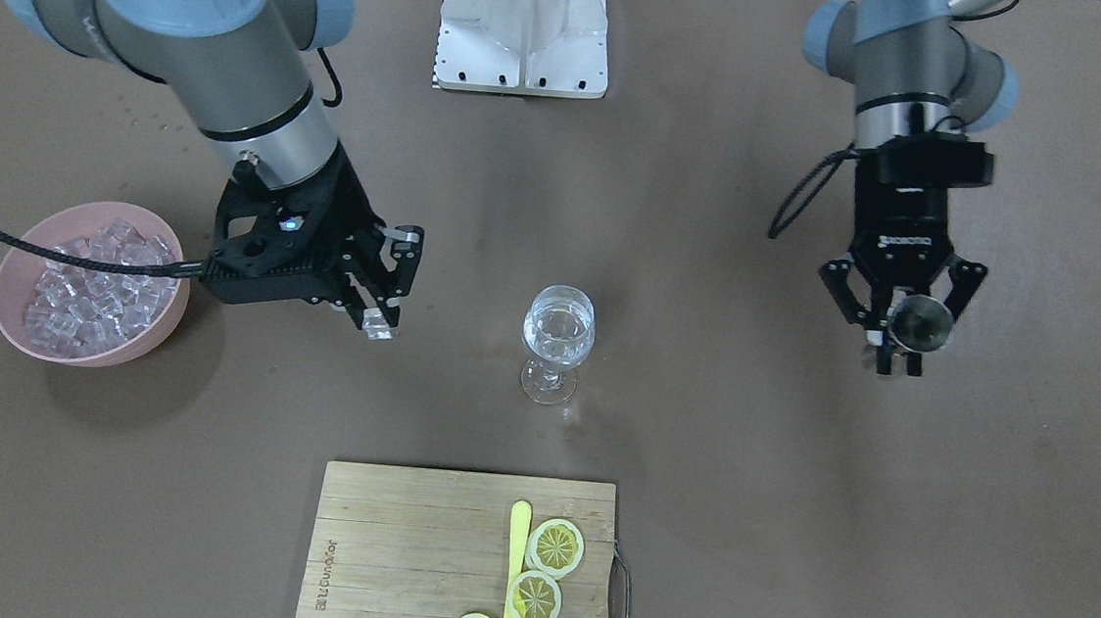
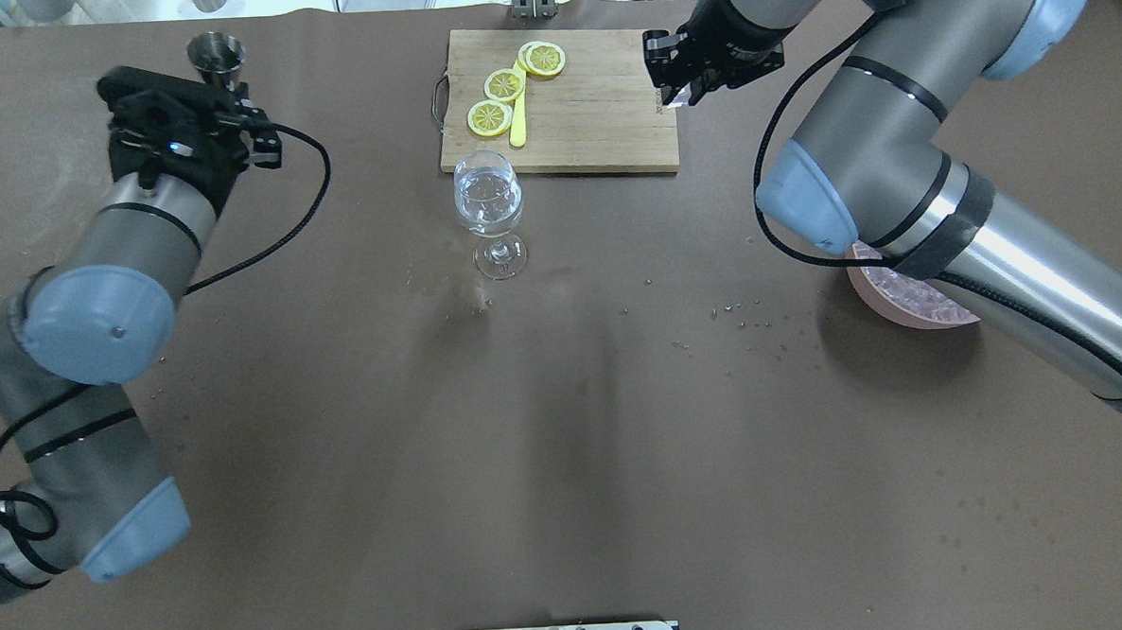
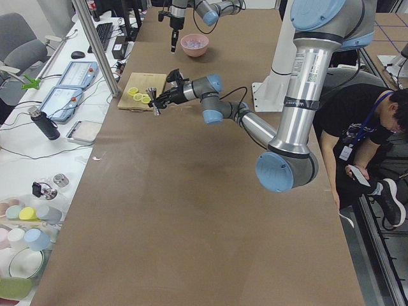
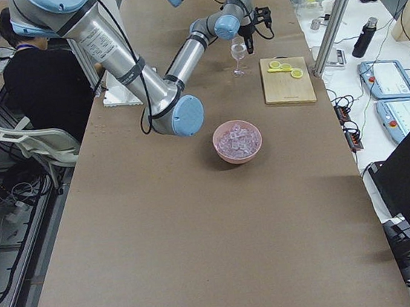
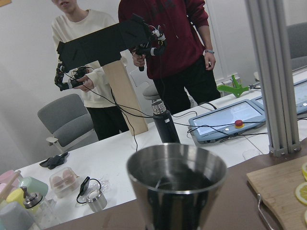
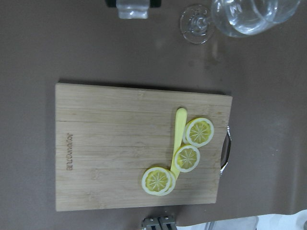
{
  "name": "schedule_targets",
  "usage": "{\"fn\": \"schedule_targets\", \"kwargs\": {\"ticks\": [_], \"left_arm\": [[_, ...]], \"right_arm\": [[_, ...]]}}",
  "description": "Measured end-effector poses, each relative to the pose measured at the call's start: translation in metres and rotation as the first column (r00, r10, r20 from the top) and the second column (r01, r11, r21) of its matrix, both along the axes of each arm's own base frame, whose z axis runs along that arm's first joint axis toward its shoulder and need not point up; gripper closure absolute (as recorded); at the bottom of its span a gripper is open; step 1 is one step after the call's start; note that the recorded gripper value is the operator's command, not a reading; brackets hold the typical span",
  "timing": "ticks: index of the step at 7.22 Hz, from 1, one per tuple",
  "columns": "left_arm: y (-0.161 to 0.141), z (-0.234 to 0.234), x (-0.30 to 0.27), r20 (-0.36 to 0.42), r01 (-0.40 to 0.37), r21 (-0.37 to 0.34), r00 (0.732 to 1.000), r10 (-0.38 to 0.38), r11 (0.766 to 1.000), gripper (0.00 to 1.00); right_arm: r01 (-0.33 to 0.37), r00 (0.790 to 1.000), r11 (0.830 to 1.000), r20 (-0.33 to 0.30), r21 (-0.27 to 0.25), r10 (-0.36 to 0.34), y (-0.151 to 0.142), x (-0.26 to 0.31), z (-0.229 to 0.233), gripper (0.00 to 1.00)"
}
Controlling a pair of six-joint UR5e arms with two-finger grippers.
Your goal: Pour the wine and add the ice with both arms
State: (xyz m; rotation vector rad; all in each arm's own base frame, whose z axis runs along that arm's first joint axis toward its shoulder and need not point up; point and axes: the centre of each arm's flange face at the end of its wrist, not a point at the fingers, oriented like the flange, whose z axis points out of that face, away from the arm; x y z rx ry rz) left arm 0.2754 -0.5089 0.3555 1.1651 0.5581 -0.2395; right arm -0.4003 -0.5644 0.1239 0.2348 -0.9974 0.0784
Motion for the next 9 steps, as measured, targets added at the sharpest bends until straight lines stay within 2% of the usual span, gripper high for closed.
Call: {"fn": "schedule_targets", "kwargs": {"ticks": [2, 5, 7, 9], "left_arm": [[-0.032, 0.069, -0.038, -0.055, -0.082, -0.082, 0.995, 0.078, 0.993, 0.86], [-0.061, 0.163, -0.083, -0.169, -0.178, -0.219, 0.975, 0.142, 0.959, 0.86], [-0.050, 0.236, -0.111, -0.212, -0.192, -0.246, 0.967, 0.140, 0.950, 0.86], [-0.022, 0.280, -0.137, -0.238, -0.136, -0.214, 0.968, 0.083, 0.967, 0.86]], "right_arm": [[-0.016, 1.000, 1.000, 0.002, -0.023, 0.016, 0.008, -0.046, -0.029, 1.00], [-0.037, 0.999, 0.999, -0.009, -0.038, 0.036, -0.003, -0.091, -0.073, 1.00], [-0.047, 0.999, 0.998, -0.023, -0.039, 0.046, 0.003, -0.116, -0.083, 1.00], [-0.047, 0.999, 0.998, -0.028, -0.039, 0.046, 0.011, -0.132, -0.089, 1.00]]}}
